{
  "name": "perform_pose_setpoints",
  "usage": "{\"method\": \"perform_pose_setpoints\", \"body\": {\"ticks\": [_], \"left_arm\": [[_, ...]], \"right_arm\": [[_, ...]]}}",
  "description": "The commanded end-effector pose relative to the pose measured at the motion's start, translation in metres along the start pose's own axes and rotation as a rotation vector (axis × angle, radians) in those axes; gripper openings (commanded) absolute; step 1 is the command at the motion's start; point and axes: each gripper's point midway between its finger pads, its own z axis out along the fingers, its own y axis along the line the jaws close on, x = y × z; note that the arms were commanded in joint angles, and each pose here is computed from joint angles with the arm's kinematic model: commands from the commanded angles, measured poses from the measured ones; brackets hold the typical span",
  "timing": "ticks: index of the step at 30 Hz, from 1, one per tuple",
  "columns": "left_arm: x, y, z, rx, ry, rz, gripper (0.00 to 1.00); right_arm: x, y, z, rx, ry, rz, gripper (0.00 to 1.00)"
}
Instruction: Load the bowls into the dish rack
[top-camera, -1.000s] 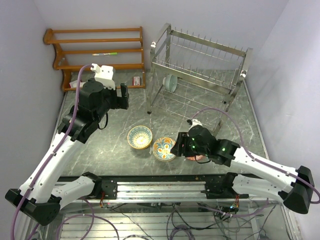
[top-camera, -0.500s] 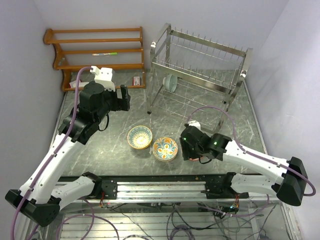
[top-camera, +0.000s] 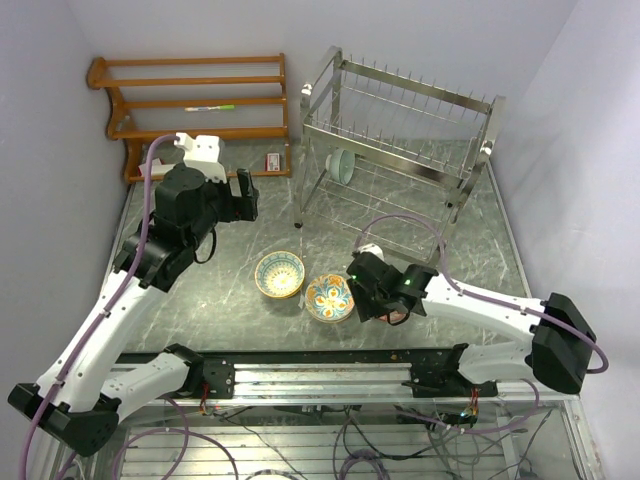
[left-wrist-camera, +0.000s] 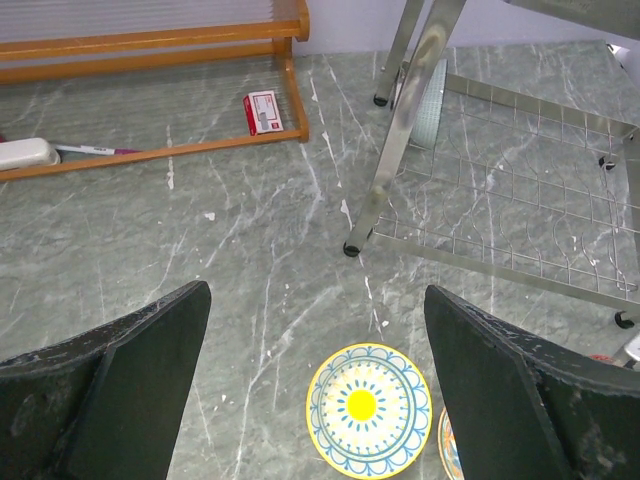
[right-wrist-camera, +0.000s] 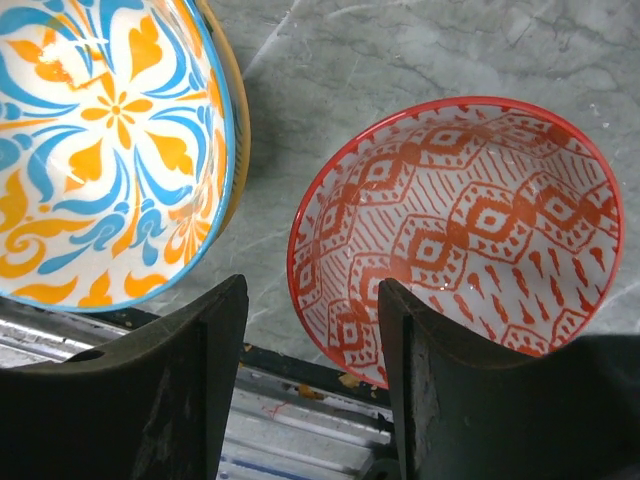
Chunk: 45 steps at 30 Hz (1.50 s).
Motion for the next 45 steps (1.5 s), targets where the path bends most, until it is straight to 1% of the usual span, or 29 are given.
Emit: {"method": "perform_pose_setpoints", "body": {"ticks": [1,3,6,9,13,14,16,17,20,24,30,36,40,45], "left_arm": [[-0.008,0.002,-0.006,-0.016,-0.037,-0.028,0.99],[-0.008,0.003,-0.007,-0.021,-0.038,-0.030,0.99],[-0.006,0.006,-0.007,-0.031,-0.035,-0.027,0.99],[-0.002,0.008,-0.007,-0.039,-0.029,-0.021,0.99],[0.002,0.009,-0.006,-0.041,-0.020,-0.015,0.99],[0.003,0.009,-0.005,-0.043,-0.019,-0.014,0.99],[0.004,0.009,-0.005,-0.043,-0.017,-0.011,0.99],[0.004,0.009,-0.005,-0.043,-0.018,-0.008,0.99],[0.004,0.009,-0.005,-0.042,-0.017,0.000,0.99],[-0.002,0.010,-0.008,-0.045,-0.036,0.000,0.99],[-0.019,0.011,-0.015,-0.049,-0.083,0.001,0.99],[-0.040,0.010,-0.022,-0.044,-0.135,-0.003,0.99],[-0.056,0.009,-0.026,-0.043,-0.171,-0.008,0.99],[-0.076,0.010,-0.035,-0.050,-0.210,0.004,0.99]], "right_arm": [[-0.006,0.002,0.011,0.001,-0.029,-0.008,0.52],[-0.005,0.002,0.015,0.005,-0.025,-0.003,0.42],[0.000,-0.001,0.021,0.023,-0.007,-0.002,0.33],[0.005,-0.003,0.025,0.037,0.011,0.003,0.26],[0.010,-0.004,0.027,0.050,0.027,0.020,0.23],[0.010,-0.005,0.027,0.056,0.029,0.027,0.21],[0.007,-0.006,0.023,0.066,0.020,0.042,0.05],[0.004,-0.006,0.021,0.066,0.011,0.048,0.00],[-0.006,-0.002,0.013,0.050,-0.011,0.050,0.00],[-0.021,0.010,-0.005,-0.028,-0.051,0.049,0.00],[-0.058,0.033,-0.048,-0.178,-0.167,0.101,0.00],[-0.099,0.056,-0.090,-0.299,-0.245,0.091,0.00],[-0.131,0.078,-0.115,-0.467,-0.312,0.103,0.00],[-0.157,0.106,-0.132,-0.782,-0.334,0.158,0.00]]}}
